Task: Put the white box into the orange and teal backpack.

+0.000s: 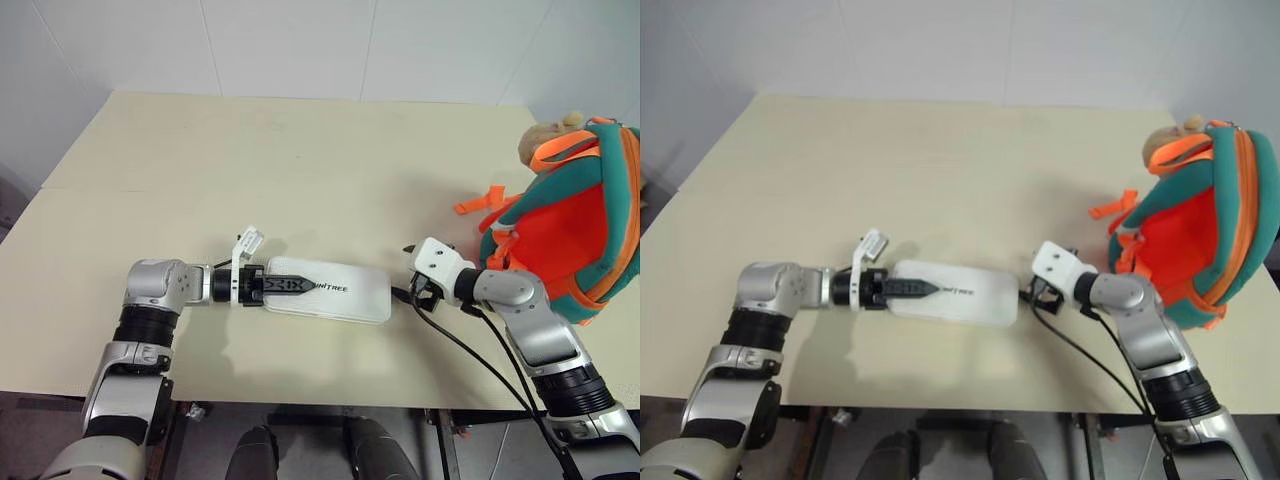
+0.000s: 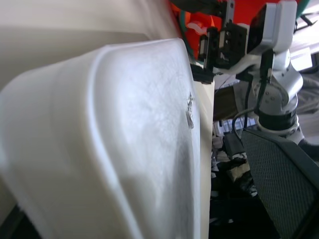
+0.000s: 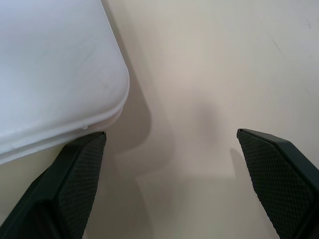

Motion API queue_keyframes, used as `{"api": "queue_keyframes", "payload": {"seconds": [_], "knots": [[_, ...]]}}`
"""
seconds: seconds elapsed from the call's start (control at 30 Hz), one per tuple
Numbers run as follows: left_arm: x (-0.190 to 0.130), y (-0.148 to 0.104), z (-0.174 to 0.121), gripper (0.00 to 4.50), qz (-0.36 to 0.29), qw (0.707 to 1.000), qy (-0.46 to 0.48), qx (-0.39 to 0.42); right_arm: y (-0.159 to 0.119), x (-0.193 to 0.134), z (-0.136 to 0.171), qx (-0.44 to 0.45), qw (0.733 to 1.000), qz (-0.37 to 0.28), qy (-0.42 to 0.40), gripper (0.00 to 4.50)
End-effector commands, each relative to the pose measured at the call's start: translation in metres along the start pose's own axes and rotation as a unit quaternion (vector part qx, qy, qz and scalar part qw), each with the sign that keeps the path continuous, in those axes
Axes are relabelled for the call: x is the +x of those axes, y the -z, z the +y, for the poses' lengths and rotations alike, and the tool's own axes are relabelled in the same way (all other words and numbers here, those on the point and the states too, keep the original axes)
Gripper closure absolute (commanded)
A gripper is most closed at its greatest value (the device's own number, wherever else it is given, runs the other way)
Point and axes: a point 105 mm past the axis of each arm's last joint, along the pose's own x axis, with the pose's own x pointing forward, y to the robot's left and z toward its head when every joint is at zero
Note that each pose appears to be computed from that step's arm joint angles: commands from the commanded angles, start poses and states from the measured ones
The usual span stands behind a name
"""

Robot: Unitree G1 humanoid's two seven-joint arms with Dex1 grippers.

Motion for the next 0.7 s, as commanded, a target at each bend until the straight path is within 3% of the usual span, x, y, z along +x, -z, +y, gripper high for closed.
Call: {"api": "queue_keyframes", "payload": {"seconds": [0.03, 0.27, 0.37, 0.7], "knots": [[0.011, 0.009, 0.003, 0.39, 0.006, 1.000, 0.003, -0.025, -0.015, -0.001, -0.003, -0.017, 1.000, -0.026, -0.001, 0.00], [0.001, 0.002, 0.004, 2.45, -0.013, 0.999, -0.003, -0.040, -0.013, -0.004, -0.004, -0.018, 1.000, -0.024, 0.000, 0.00], [-0.005, 0.000, 0.003, 3.10, -0.019, 0.999, -0.005, -0.040, -0.013, -0.004, -0.004, -0.017, 1.000, -0.024, 0.001, 0.00], [-0.022, -0.011, 0.001, 3.19, -0.046, 0.998, -0.017, -0.034, -0.012, -0.003, -0.005, -0.015, 1.000, -0.026, 0.003, 0.00]]}}
